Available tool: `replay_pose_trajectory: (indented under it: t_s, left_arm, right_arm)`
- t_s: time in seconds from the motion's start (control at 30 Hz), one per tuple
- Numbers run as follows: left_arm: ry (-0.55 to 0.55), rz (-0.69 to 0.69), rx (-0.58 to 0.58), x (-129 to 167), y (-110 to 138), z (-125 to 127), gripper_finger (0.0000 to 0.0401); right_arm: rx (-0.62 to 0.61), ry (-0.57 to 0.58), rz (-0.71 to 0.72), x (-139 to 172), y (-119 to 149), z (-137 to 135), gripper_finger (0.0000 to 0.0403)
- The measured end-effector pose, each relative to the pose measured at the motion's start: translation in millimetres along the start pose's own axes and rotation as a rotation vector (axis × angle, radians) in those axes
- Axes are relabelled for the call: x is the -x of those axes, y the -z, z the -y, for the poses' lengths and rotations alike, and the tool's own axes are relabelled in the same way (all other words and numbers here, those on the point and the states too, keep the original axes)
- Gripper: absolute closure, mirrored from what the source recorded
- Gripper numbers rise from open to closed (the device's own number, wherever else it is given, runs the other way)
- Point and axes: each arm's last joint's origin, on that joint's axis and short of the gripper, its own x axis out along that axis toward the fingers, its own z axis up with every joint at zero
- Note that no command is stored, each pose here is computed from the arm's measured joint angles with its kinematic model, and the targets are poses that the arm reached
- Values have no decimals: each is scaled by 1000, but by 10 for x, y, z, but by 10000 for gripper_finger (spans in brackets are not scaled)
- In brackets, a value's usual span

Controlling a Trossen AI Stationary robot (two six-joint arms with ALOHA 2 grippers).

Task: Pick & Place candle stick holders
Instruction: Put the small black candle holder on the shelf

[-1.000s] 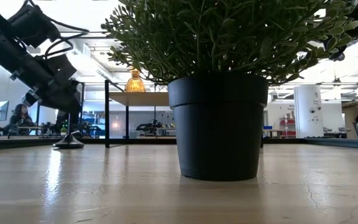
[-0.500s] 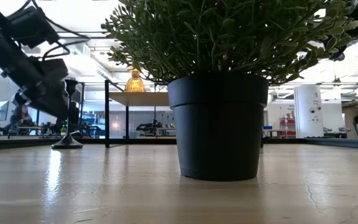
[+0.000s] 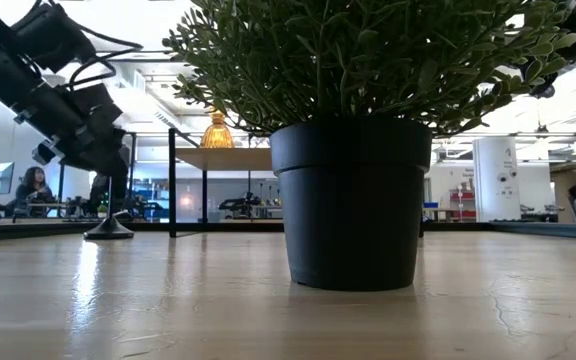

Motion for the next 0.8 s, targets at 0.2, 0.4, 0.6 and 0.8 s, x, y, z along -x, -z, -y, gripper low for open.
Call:
replay_pose_trajectory:
  t_s: [0.2, 0.4, 0.6, 0.8]
  left_arm:
    - [-24, 26, 9, -37, 30, -6, 252]
    - [-113, 55, 21, -58, 41, -28, 267]
    - [-111, 58, 28, -70, 34, -18, 363]
    - [-64, 62, 44, -45, -22, 9, 384]
  right_arm:
    - [0, 0, 0, 0, 0, 0, 394]
    - [0, 0, 0, 0, 0, 0, 394]
    - [0, -1, 0, 0, 0, 0, 394]
    - [0, 0, 0, 0, 0, 0, 394]
